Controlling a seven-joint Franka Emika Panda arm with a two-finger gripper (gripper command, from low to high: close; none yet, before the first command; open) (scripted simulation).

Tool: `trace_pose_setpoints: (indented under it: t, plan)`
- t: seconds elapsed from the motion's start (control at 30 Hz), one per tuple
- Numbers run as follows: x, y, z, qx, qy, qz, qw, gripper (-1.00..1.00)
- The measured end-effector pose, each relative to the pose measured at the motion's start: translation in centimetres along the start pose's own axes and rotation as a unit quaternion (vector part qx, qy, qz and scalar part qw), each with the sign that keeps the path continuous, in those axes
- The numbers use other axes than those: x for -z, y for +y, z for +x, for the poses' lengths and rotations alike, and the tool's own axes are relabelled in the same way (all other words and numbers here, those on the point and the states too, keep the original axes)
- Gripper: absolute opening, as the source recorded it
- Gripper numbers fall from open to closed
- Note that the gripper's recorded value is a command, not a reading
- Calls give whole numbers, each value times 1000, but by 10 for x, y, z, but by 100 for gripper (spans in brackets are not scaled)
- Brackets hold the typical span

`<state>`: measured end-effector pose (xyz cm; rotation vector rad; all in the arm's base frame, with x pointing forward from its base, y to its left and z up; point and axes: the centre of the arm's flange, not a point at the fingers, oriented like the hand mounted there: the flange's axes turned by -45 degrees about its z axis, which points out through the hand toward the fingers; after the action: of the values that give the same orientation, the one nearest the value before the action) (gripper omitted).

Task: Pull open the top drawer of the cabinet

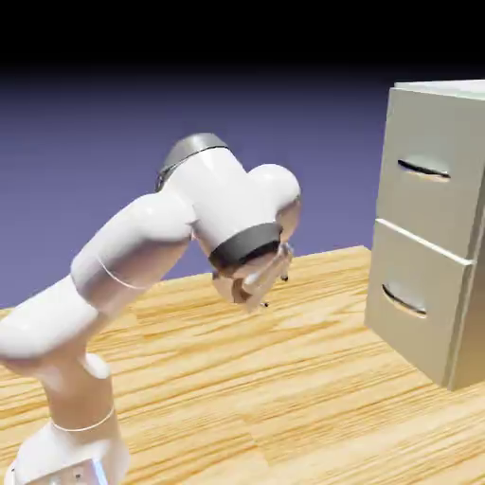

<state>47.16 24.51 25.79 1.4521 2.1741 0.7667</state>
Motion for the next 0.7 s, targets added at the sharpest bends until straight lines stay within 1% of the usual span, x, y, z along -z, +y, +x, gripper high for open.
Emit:
trace_pose_setpoints:
  t: [0.17,0.3,0.43,0.57,0.6,0.63,0.7]
  plan:
    - [24,57,-28,0,-5,-116,993,0]
    - [52,104,-69,-17,-32,-214,976,0]
    - [90,146,-130,-47,-81,-310,946,0]
    - [136,175,-209,-88,-150,-396,902,0]
    - [145,179,-224,-95,-163,-410,892,0]
    - [145,179,-224,-95,-163,-410,892,0]
    - [134,192,-231,-96,-163,-410,892,0]
